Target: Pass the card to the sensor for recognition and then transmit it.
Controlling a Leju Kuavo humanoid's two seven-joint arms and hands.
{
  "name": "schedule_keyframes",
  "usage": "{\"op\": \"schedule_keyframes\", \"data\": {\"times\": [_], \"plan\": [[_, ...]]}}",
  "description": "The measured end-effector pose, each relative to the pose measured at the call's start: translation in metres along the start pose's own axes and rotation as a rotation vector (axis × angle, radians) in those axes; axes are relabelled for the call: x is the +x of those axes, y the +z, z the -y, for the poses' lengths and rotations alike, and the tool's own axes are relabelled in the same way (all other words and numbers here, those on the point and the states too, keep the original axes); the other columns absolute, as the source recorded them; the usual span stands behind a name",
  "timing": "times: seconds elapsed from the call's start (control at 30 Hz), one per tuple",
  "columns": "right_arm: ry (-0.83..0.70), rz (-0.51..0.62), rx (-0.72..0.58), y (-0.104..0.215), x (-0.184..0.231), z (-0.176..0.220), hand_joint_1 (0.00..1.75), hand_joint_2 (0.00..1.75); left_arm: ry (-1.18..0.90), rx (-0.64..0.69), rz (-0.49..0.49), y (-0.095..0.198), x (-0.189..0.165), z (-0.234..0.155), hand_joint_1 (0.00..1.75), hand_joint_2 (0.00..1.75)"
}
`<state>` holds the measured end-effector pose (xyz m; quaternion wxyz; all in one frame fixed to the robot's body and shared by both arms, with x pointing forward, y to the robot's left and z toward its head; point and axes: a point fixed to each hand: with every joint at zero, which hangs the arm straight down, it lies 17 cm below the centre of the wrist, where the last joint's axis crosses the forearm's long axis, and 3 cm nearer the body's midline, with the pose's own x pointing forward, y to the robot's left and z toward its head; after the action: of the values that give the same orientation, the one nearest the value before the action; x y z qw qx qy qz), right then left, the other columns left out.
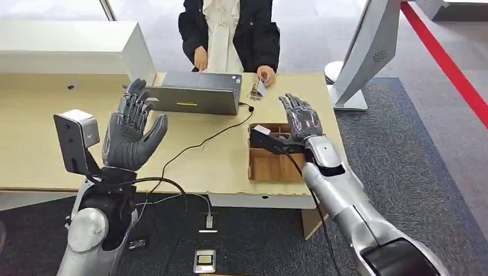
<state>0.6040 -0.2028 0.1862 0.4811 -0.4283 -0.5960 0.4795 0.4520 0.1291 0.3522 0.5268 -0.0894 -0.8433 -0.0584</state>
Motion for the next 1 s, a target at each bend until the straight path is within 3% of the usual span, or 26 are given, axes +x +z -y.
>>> {"op": "schedule_keyframes", "data": {"times": [1.0], "plan": [[0.003, -0.054, 0.064, 0.005, -0.028, -0.020, 0.00, 1.75, -0.001, -0.010, -0.012, 0.002, -0.003, 0.002, 0.00, 1.75]]}}
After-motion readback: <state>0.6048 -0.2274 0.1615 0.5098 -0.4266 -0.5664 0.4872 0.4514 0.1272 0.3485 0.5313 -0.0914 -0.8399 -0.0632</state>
